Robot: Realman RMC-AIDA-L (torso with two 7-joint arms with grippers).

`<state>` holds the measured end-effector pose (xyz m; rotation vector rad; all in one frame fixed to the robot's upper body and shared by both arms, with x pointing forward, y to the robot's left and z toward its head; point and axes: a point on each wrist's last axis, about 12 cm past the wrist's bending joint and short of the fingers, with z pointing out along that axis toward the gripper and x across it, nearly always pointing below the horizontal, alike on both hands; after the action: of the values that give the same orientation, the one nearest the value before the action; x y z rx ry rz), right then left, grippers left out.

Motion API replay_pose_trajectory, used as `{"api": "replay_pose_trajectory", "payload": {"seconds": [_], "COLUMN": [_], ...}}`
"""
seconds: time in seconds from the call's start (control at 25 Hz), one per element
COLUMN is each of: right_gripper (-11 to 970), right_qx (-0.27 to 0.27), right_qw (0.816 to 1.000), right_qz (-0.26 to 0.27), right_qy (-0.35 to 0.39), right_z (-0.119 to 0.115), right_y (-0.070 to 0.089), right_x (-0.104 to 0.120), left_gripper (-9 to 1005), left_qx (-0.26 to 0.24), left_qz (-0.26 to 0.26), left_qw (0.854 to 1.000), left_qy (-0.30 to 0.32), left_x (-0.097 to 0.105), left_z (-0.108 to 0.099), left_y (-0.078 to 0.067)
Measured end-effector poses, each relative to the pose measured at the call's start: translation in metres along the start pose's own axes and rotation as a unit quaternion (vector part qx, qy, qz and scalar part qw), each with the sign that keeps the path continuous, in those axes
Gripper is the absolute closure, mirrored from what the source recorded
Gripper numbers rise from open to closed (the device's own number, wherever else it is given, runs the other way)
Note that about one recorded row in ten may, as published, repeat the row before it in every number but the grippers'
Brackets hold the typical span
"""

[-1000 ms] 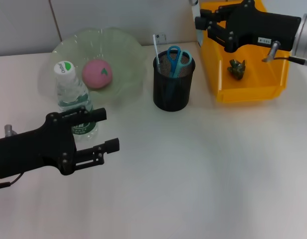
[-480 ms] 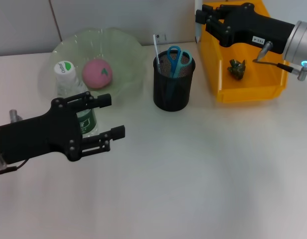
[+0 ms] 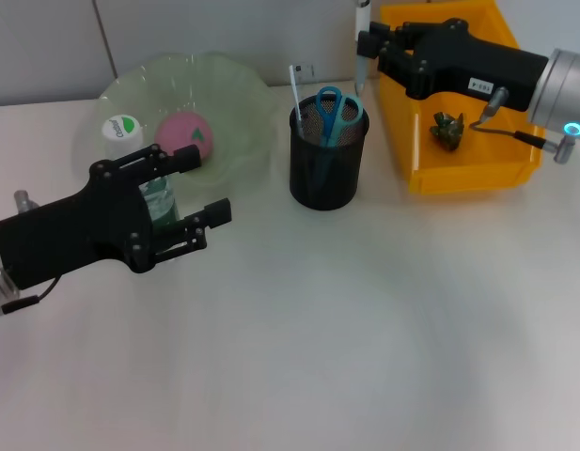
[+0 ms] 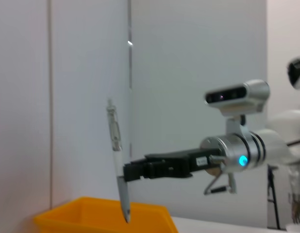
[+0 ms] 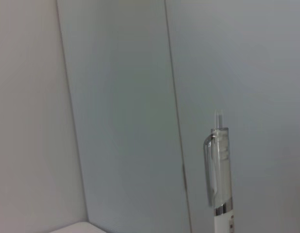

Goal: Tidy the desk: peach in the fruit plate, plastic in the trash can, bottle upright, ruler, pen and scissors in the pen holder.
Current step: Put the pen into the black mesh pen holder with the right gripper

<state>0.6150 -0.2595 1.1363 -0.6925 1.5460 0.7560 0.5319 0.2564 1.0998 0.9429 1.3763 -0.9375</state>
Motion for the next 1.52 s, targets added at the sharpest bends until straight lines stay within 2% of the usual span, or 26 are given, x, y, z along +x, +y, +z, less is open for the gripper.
{"api": "replay_pose_trajectory", "payload": {"seconds": [0.2, 0.44, 1.28, 1.52], "right_gripper": [827, 824, 813, 810], "right_qx": [0.0, 0.012, 0.038, 0.045], "right_qw": [1.0, 0.999, 0.996, 0.996], "right_qz": [0.014, 0.046, 0.081, 0.073], "right_qy": [-0.003, 0.0, 0.025, 0.036], "right_z": [0.003, 0.006, 0.017, 0.022], "right_y": [0.004, 0.0, 0.002, 0.003], "right_x": [0.006, 0.003, 0.023, 0.028], "left_gripper": [272, 272, 272, 271], "left_qx": [-0.016, -0.023, -0.021, -0.01], "left_qz": [-0.007, 0.0, 0.005, 0.0], "left_qw": [1.0, 1.0, 1.0, 1.0], "left_qy": [-0.008, -0.004, 0.005, -0.002], "left_x": [0.006, 0.004, 0.005, 0.004], "left_z": [-0.004, -0.006, -0.009, -0.009], "left_y": [-0.003, 0.001, 0.0, -0.003]}}
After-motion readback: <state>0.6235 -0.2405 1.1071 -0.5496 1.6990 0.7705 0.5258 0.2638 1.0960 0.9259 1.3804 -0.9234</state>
